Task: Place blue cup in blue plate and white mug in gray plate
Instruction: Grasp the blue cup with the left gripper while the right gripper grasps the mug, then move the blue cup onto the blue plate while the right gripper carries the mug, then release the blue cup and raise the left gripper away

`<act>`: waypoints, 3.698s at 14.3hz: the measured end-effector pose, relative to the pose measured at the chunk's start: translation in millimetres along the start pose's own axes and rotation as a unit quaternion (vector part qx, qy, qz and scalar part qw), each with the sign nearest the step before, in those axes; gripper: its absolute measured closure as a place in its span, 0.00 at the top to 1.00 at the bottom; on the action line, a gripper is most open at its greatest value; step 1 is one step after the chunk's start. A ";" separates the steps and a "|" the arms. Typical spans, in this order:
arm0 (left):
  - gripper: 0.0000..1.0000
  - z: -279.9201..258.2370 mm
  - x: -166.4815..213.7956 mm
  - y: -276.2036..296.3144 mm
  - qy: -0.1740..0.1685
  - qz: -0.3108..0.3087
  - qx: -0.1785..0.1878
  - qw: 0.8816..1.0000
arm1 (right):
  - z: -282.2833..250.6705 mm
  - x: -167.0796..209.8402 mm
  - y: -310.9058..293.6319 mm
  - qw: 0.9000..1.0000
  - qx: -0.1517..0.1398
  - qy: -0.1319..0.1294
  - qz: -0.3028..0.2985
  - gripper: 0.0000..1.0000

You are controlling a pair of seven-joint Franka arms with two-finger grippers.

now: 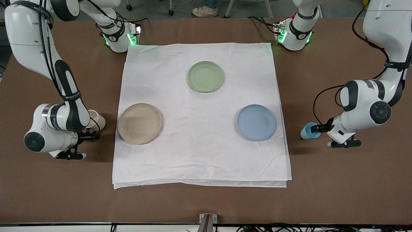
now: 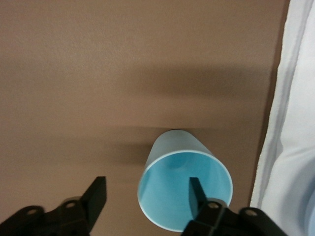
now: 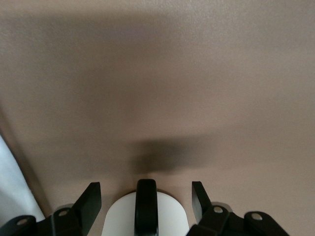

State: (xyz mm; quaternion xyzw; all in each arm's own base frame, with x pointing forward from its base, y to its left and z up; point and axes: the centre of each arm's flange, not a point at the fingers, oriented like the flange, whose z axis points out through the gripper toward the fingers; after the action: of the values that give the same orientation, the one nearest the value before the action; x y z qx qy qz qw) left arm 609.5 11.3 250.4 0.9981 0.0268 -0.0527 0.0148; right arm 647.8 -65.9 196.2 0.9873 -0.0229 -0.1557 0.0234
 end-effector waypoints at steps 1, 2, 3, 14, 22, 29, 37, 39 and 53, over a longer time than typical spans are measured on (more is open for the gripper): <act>0.72 3.0 -0.9 -0.6 -0.002 -0.001 0.000 1.000 | 1.3 -0.8 0.5 1.000 0.000 -0.002 -0.002 0.80; 0.68 5.1 -1.7 -1.2 -0.004 -0.001 0.000 1.000 | 3.5 -1.9 0.7 1.000 0.000 -0.006 -0.006 0.80; 0.59 6.7 -2.5 -1.4 -0.006 -0.001 0.000 1.000 | 6.0 -3.2 0.6 1.000 0.001 -0.010 -0.007 0.79; 0.03 -30.0 -5.2 21.0 0.002 -0.034 0.001 0.999 | 12.5 -8.0 -0.9 1.000 0.002 -0.025 -0.011 0.16; 0.03 -61.3 -55.9 211.4 0.004 -0.084 -0.018 0.996 | -43.7 -12.2 -36.9 0.995 0.018 -0.048 -0.091 0.16; 0.03 -11.9 -65.8 244.6 -0.023 -0.083 -0.021 0.996 | -82.6 -35.5 -178.6 0.993 0.013 -0.038 -0.112 0.16; 0.09 5.9 -72.7 248.6 -0.027 -0.074 -0.017 0.997 | -74.0 -43.7 -244.1 0.996 0.000 -0.003 -0.086 0.16; 0.27 -3.3 -69.9 248.7 -0.019 -0.074 -0.018 0.997 | -67.8 -40.8 -240.8 0.997 0.001 0.001 -0.083 0.16; 1.00 -345.3 -101.4 84.5 0.063 -0.003 0.017 0.998 | -38.0 -32.9 -251.0 1.000 0.002 0.010 -0.016 0.61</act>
State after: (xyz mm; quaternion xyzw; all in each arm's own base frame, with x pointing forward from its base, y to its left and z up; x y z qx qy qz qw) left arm 549.5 -67.1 606.7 0.9995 0.0294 0.0094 -0.0042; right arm 637.8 187.7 229.0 0.9890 -0.0075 -0.1466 0.0197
